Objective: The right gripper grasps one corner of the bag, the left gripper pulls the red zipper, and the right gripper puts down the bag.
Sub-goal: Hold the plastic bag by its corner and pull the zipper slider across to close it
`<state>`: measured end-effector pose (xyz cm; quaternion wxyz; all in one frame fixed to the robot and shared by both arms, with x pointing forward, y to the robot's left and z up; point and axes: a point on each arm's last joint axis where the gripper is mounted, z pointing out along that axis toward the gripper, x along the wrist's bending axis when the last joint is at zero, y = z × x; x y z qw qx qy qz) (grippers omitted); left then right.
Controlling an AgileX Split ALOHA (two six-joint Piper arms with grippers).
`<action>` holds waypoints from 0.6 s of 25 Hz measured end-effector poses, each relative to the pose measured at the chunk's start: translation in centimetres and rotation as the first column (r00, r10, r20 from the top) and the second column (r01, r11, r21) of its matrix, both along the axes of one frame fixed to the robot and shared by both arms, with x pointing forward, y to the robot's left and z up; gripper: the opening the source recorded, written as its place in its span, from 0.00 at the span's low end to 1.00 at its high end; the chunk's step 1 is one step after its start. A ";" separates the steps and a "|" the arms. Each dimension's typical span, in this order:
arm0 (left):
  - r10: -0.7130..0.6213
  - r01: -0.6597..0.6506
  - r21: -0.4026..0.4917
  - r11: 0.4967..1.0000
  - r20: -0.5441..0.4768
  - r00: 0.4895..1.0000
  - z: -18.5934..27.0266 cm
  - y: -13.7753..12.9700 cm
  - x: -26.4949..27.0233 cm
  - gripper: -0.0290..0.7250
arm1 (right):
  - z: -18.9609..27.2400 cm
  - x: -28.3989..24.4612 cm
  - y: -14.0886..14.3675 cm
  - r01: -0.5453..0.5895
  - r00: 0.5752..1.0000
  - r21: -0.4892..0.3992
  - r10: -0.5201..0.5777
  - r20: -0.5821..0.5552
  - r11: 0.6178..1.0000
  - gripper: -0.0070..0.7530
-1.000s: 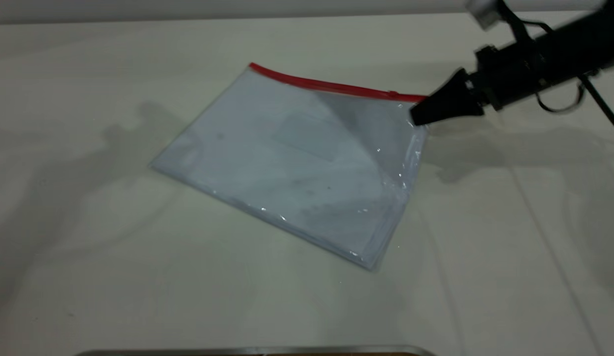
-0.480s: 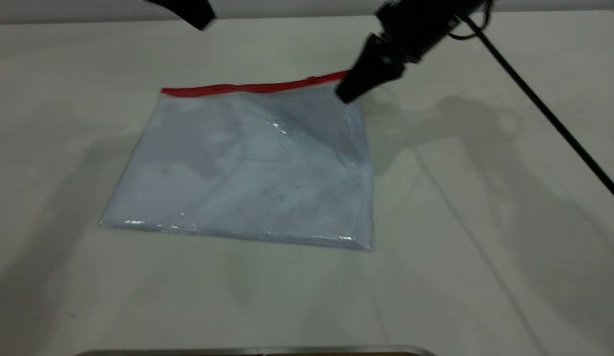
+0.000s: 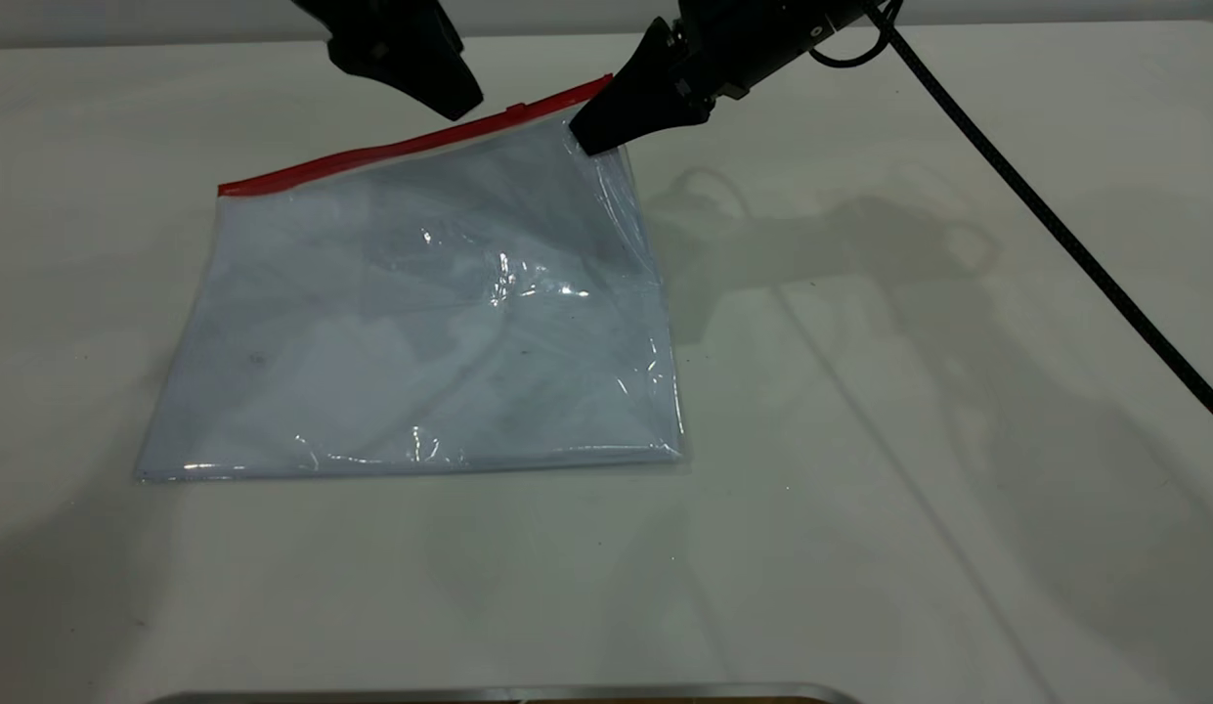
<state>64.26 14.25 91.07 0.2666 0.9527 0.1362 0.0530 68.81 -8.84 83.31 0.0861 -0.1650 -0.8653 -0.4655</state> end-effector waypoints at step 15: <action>-0.029 0.032 -0.096 0.995 0.035 0.999 -2.8 -1.0 0.7 0.73 | 0.0 -0.4 0.0 -0.046 0.999 0.007 0.046 -0.010 0.999 0.04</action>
